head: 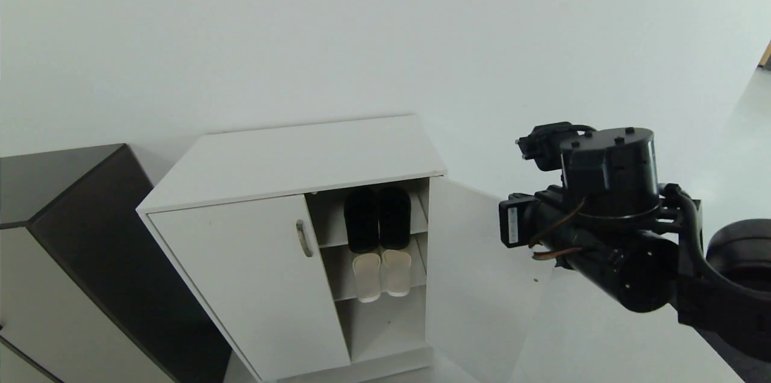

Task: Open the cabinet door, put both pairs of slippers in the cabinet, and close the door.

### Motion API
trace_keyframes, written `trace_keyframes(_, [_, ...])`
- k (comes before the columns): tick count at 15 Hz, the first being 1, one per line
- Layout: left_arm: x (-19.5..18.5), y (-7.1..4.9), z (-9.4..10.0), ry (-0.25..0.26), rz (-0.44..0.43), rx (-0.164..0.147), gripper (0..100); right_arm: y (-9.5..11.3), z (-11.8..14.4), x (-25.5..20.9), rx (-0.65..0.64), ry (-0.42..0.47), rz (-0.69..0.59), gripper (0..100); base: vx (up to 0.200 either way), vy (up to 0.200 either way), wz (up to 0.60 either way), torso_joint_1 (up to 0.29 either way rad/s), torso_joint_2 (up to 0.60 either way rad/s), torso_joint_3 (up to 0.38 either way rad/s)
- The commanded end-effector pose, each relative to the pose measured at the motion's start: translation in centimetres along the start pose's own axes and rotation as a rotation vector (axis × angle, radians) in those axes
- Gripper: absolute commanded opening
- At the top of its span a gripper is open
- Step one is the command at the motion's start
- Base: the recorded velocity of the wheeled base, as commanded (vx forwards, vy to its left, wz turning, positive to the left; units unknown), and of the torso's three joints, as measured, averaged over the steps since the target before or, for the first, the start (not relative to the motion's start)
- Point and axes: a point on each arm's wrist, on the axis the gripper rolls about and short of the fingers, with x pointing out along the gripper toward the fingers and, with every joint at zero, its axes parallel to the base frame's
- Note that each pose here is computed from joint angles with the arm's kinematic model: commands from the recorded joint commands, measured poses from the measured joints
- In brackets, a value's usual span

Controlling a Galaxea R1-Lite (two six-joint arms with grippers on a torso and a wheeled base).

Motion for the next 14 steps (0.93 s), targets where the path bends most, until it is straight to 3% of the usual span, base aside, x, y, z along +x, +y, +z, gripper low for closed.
trace_keyframes(1, [0.0, 0.0, 0.0, -0.001, 0.0, 0.0, 0, -1.2, 1.4, 2.0, 0.021, 0.003, -0.04, 0, 0.0, 0.0, 0.0, 0.0, 0.0, 0.0])
trace_keyframes(6, [0.0, 0.0, 0.0, 0.0, -0.002, 0.0, 0, -3.1, 4.0, 4.4, 0.059, 0.005, -0.062, 0, 0.0, 0.0, 0.0, 0.0, 0.0, 0.0])
trace_keyframes(10, [0.0, 0.0, 0.0, 0.0, -0.002, 0.0, 0, -3.9, 3.6, 5.8, 0.063, 0.017, -0.093, 0, -0.2, 0.0, 0.0, 0.005, 0.0, -0.001])
trace_keyframes(14, [0.0, 0.0, 0.0, 0.0, -0.002, 0.0, 0, -5.0, 3.5, 8.1, 0.081, 0.019, -0.111, 0, 0.0, 0.0, 0.0, 0.0, 0.0, 0.0])
